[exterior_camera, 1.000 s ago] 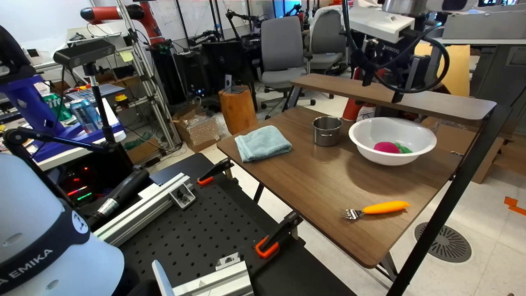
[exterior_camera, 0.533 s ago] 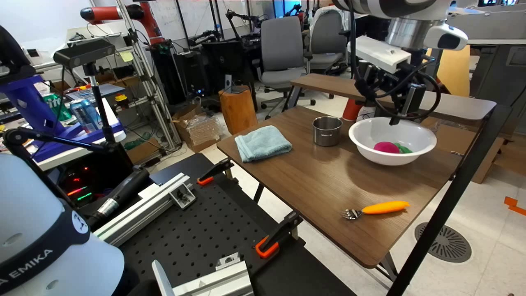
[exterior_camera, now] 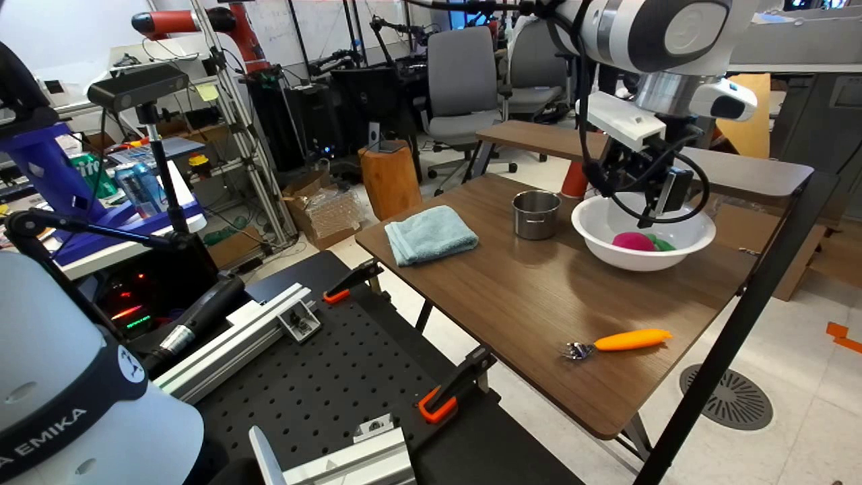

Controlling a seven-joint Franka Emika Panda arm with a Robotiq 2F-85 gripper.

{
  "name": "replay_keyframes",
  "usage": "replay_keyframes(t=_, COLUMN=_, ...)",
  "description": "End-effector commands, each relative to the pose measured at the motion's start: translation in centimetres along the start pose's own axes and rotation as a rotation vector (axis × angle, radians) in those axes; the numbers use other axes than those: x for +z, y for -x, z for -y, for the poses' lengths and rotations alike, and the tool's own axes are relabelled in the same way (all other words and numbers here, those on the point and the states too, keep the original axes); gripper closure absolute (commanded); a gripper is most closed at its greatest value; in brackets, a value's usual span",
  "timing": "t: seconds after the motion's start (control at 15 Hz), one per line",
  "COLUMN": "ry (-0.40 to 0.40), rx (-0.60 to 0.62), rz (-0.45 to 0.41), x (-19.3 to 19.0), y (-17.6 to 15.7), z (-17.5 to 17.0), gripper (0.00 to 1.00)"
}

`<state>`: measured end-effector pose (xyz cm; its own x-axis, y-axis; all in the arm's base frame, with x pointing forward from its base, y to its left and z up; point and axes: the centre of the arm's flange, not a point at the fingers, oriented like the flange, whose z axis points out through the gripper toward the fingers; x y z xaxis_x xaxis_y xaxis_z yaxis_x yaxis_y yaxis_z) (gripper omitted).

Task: Remove the beetroot plushie from the white bowl and put it on the table

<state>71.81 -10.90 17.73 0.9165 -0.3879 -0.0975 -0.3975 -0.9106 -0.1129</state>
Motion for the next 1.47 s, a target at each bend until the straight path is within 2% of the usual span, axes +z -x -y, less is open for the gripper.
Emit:
replay_keyframes(t=0.0, ry=0.039, rx=0.038, rz=0.036, x=1.8, y=-2.3, z=0.7, gripper=0.00)
replay_keyframes(t=0.33, ry=0.083, rx=0.073, rz=0.061, x=4.0, y=-2.8, z=0.6, gripper=0.00)
replay_keyframes(t=0.4, ry=0.094, rx=0.078, rz=0.061, x=4.0, y=-3.0, z=0.6, gripper=0.25)
replay_keyframes(t=0.47, ry=0.111, rx=0.084, rz=0.059, x=4.2, y=-3.1, z=0.5, gripper=0.26)
replay_keyframes(t=0.53, ry=0.123, rx=0.090, rz=0.058, x=4.3, y=-3.3, z=0.4, gripper=0.32)
replay_keyframes(t=0.73, ry=0.158, rx=0.106, rz=0.062, x=4.7, y=-3.9, z=0.0, gripper=0.58)
replay_keyframes(t=0.87, ry=0.176, rx=0.111, rz=0.066, x=5.1, y=-4.0, z=-0.2, gripper=0.72)
replay_keyframes(t=1.07, ry=0.179, rx=0.105, rz=0.067, x=4.8, y=-4.0, z=-0.1, gripper=0.95)
replay_keyframes(t=1.2, ry=0.170, rx=0.096, rz=0.060, x=3.7, y=-3.9, z=0.1, gripper=1.00)
replay_keyframes(t=1.4, ry=0.159, rx=0.079, rz=0.010, x=0.9, y=-3.5, z=0.7, gripper=0.98)
